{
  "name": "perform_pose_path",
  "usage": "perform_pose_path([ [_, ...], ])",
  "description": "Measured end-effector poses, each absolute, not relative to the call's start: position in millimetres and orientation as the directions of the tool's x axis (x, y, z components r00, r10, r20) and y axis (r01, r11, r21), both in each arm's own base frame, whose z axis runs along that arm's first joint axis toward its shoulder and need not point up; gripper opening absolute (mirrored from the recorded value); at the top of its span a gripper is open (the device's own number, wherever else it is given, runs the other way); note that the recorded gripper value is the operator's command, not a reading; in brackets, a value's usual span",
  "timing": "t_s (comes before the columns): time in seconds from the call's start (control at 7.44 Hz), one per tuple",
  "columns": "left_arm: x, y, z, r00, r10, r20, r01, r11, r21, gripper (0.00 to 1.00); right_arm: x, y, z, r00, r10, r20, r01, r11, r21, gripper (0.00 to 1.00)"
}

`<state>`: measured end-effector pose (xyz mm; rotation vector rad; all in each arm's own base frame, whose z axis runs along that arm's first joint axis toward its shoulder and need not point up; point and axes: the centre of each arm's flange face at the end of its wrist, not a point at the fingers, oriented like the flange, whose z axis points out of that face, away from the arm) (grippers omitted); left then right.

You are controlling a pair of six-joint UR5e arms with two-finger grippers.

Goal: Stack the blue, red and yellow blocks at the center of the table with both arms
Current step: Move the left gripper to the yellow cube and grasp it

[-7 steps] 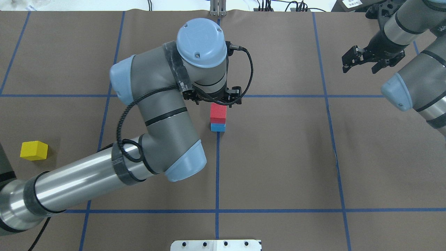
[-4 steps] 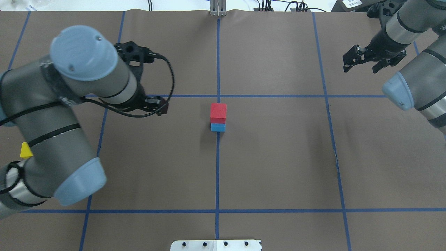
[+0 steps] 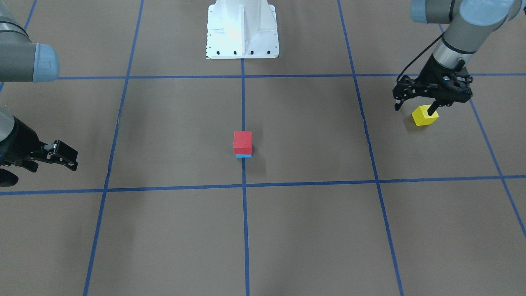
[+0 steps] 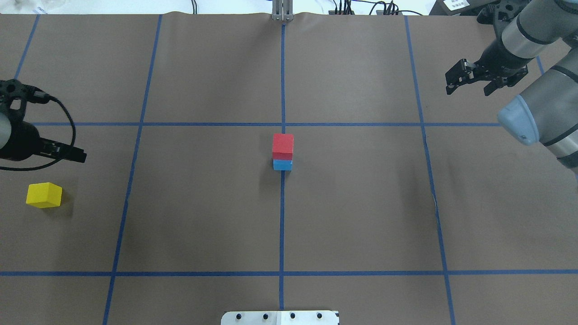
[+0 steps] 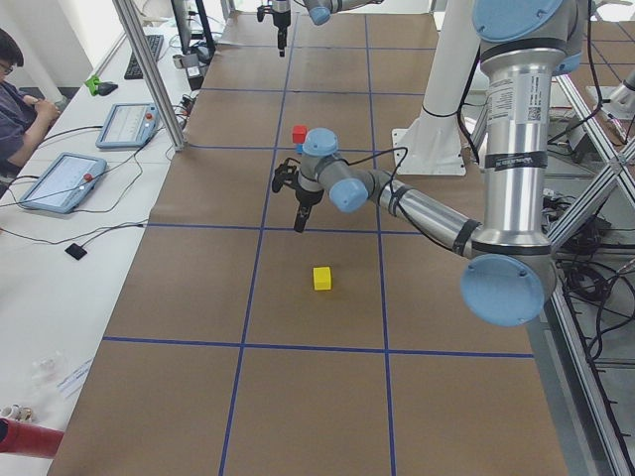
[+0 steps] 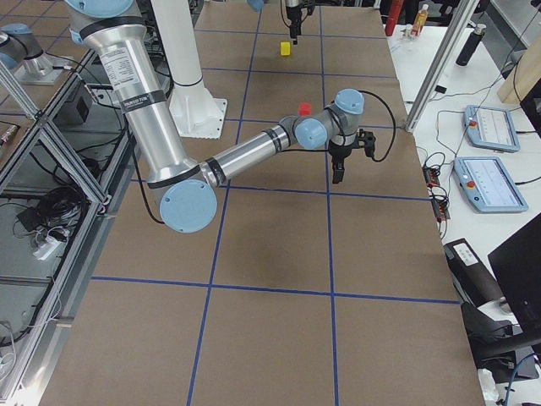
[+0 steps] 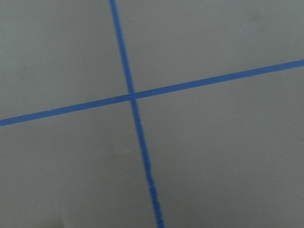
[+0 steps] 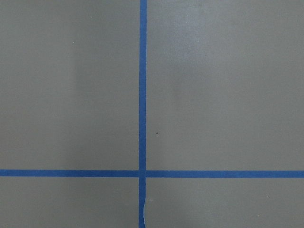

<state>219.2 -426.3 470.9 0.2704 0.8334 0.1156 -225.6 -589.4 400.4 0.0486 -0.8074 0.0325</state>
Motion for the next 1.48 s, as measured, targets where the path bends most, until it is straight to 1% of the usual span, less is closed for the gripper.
perform_pose_path([
  [0.13, 206.8, -424.7, 504.1, 0.662, 0.206, -0.720, 0.005, 0.960, 0.279, 1.00, -225.3, -588.8, 400.0, 0.691, 0.010, 0.723, -0.048, 0.998, 0.032, 0.99],
  [0.27, 201.4, -424.0, 521.7, 0.666, 0.200, -0.718, 0.004, 0.962, 0.272, 1.00, -225.2, -588.7, 400.0, 0.691, 0.010, 0.723, -0.048, 0.998, 0.032, 0.99],
  [0.67, 193.7, -417.1, 555.8, 0.693, 0.156, -0.704, 0.008, 0.975, 0.223, 1.00, -225.0, -588.5, 400.9, 0.692, 0.010, 0.722, -0.048, 0.998, 0.033, 0.99],
  [1.07, 192.7, -416.8, 572.6, 0.729, 0.108, -0.676, 0.042, 0.979, 0.201, 1.00, -224.9, -588.1, 400.4, 0.691, 0.009, 0.723, -0.047, 0.998, 0.033, 0.99],
  [1.48, 196.5, -416.8, 572.2, 0.728, 0.067, -0.682, 0.072, 0.982, 0.173, 1.00, -224.9, -587.9, 400.1, 0.691, 0.008, 0.723, -0.047, 0.998, 0.033, 0.99],
])
